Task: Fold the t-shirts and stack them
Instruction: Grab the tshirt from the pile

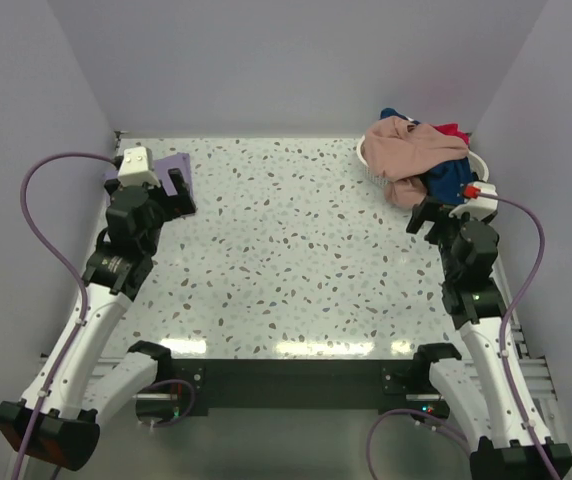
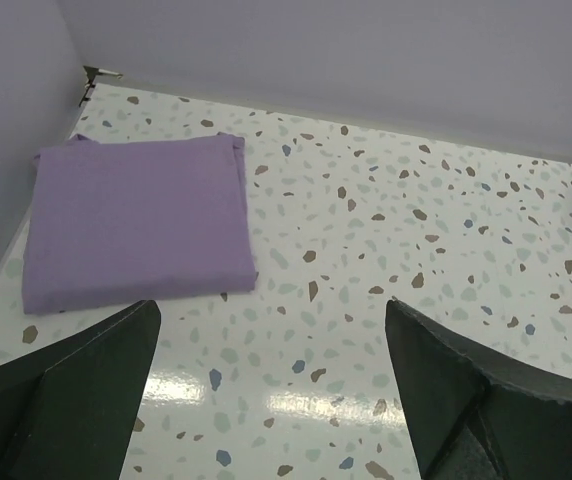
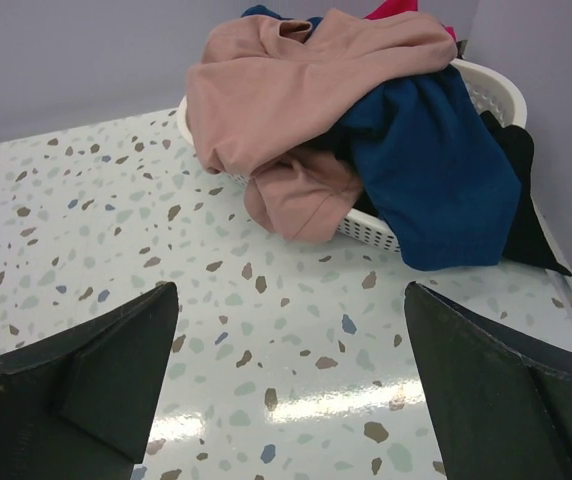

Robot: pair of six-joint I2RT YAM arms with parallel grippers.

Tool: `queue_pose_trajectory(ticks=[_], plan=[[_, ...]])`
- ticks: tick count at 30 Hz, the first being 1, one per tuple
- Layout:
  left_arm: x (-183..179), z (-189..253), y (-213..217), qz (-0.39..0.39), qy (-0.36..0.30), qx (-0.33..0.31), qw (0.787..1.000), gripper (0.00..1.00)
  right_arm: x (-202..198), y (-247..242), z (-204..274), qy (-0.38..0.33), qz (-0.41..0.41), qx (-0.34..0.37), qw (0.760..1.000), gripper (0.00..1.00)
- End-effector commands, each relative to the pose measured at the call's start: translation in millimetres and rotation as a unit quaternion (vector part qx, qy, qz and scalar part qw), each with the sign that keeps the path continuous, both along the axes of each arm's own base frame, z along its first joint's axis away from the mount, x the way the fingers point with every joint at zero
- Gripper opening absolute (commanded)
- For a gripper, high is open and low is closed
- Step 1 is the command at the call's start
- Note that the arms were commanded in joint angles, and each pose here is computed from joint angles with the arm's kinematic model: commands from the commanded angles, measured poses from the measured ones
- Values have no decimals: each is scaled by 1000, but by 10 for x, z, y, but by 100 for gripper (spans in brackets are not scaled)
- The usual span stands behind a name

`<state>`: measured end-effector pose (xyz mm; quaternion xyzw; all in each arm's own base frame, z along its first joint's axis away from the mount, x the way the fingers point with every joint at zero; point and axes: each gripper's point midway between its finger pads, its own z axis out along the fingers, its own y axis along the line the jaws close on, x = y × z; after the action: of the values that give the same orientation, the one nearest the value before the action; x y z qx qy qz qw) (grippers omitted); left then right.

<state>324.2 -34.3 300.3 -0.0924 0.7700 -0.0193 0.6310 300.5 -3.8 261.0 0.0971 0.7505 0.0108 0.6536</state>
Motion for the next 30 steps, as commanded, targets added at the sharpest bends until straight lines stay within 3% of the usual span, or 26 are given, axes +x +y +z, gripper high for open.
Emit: queue_pose_trajectory(ticks=[1,9,13,16,23,30], plan=[[-21,116,40,6,-5,14,1000,100,-26,-83,181,-23,-27,7,999,99],[-7,132,-88,-33,5,16,999,100,62,-34,209,-18,-9,-6,1000,99],[3,122,-88,-35,9,24,999,100,208,-30,143,20,-10,-22,1000,99],[35,74,-81,-31,27,28,999,100,399,-37,60,64,-23,-45,997,99],[126,-147,-88,-43,48,25,998,100,947,-14,226,79,-40,-40,995,99],[133,-181,-86,-48,48,27,997,100,1613,181,-116,151,-13,-23,988,99]])
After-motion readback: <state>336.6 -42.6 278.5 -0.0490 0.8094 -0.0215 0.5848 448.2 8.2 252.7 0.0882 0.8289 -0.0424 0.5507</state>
